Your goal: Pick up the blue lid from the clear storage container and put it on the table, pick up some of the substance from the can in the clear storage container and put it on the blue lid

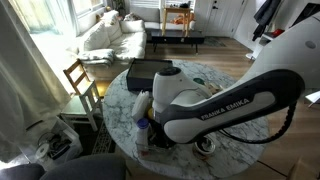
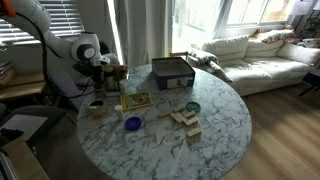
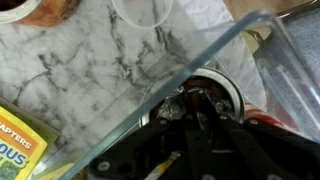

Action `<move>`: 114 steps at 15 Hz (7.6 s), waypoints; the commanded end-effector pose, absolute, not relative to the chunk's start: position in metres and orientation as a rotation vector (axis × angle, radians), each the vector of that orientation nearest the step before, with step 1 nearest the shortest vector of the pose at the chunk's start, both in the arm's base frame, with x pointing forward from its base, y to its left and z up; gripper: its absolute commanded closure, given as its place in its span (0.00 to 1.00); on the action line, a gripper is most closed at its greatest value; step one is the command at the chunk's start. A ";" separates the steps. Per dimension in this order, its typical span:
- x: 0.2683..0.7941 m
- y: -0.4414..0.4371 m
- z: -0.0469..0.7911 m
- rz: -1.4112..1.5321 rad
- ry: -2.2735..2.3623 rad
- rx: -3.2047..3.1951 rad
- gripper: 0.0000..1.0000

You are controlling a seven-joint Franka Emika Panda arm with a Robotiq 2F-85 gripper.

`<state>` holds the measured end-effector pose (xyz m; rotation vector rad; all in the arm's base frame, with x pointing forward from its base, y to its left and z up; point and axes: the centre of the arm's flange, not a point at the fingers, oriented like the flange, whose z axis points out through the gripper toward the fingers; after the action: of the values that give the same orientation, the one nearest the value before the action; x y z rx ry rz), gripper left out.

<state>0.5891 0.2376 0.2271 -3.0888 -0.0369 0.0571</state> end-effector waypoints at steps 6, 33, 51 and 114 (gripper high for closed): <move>0.584 0.223 0.231 -0.015 -0.038 -3.105 0.97; 0.557 0.175 0.413 -0.218 -0.268 -3.093 0.97; 0.535 0.064 0.429 -0.074 -0.087 -3.211 0.97; 0.501 -0.136 0.425 0.045 0.818 -3.034 0.00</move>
<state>0.5120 -0.1467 0.3884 -3.0209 0.8198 -0.0165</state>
